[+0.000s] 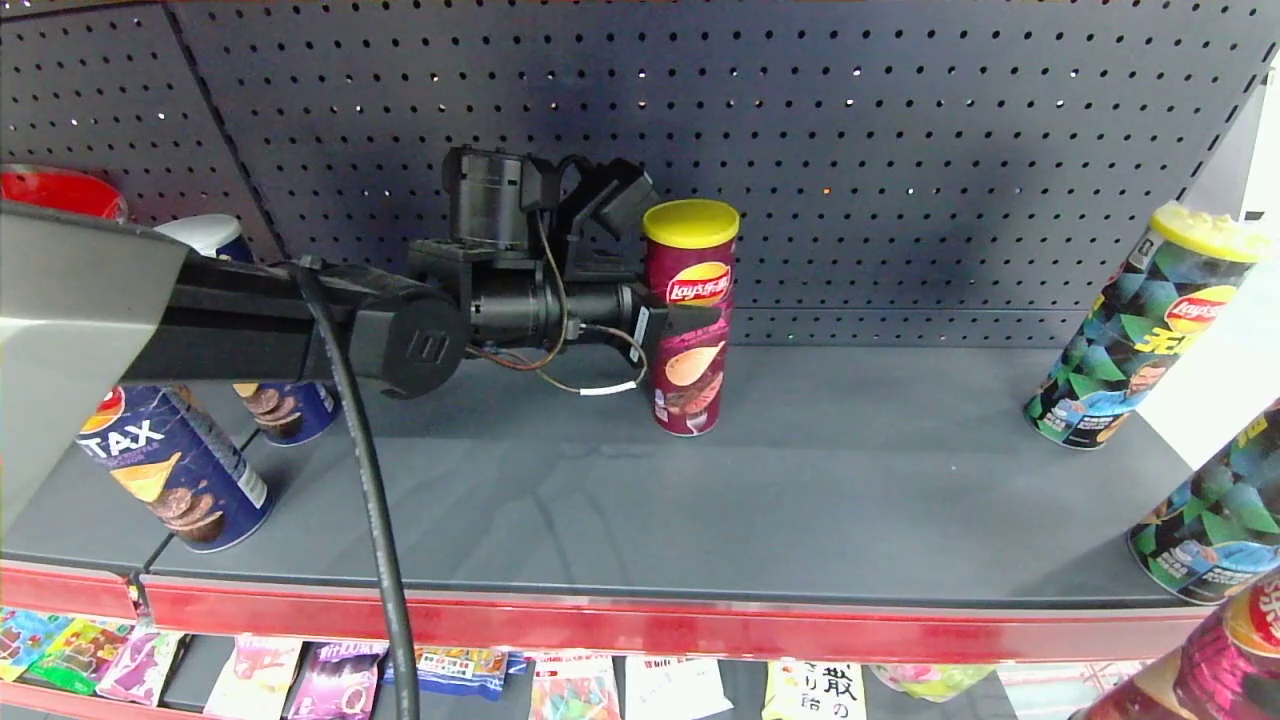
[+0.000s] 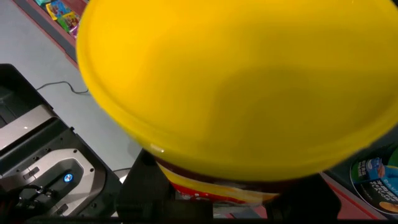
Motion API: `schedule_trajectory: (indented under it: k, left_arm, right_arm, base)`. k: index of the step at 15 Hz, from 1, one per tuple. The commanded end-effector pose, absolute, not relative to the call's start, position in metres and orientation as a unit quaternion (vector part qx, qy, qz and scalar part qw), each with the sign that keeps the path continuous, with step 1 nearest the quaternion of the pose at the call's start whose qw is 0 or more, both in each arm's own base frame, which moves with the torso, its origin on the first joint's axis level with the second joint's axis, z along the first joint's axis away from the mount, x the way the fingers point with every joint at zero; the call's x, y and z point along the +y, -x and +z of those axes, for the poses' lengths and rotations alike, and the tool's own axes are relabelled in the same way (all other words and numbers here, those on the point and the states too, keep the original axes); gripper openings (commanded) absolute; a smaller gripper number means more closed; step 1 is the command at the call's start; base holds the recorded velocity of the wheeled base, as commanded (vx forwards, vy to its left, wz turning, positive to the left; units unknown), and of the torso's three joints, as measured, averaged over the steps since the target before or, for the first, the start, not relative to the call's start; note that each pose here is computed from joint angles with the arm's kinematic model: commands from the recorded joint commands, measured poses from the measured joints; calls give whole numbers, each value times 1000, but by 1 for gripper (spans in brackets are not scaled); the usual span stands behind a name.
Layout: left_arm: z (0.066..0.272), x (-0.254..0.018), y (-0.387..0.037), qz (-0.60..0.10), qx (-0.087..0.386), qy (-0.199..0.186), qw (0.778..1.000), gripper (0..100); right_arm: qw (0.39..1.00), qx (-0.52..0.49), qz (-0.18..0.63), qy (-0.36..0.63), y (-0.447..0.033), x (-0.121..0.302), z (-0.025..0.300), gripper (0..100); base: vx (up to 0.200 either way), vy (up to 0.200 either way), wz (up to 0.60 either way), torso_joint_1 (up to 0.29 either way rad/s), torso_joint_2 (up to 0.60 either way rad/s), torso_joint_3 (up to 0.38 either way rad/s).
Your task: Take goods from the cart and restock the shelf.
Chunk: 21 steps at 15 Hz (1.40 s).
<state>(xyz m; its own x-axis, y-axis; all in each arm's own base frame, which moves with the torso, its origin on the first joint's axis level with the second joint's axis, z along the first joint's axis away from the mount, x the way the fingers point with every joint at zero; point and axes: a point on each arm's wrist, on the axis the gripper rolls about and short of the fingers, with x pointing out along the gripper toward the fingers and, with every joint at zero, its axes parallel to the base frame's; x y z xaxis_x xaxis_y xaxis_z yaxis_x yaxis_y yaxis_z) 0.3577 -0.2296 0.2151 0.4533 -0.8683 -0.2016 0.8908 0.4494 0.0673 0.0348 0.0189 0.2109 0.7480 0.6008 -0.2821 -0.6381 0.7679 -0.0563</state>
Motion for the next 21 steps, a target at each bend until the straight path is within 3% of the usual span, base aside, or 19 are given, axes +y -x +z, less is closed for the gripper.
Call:
schedule_trajectory:
  k: [1, 6, 10, 14, 21]
  left_arm:
    - [224, -223, -345, -521, 66, -81, 847, 0]
    - [229, -204, -310, -545, 79, -78, 831, 0]
    - [224, -192, -268, -583, 97, -76, 803, 0]
    - [208, -186, -256, -594, 105, -101, 791, 0]
    - [204, -180, -241, -610, 112, -98, 778, 0]
  right_arm:
    - [932, 125, 333, 75, -35, 19, 211, 0]
    - [932, 123, 333, 75, -35, 19, 212, 0]
    - [932, 123, 334, 76, -35, 19, 212, 0]
    - [932, 122, 333, 76, -36, 19, 213, 0]
    - [932, 120, 333, 76, -35, 19, 214, 0]
  base:
    - [0, 0, 0, 0, 0, 0]
    - [0, 0, 0, 0, 0, 0]
    - [0, 0, 0, 0, 0, 0]
    - [0, 0, 0, 0, 0, 0]
    - [0, 0, 0, 0, 0, 0]
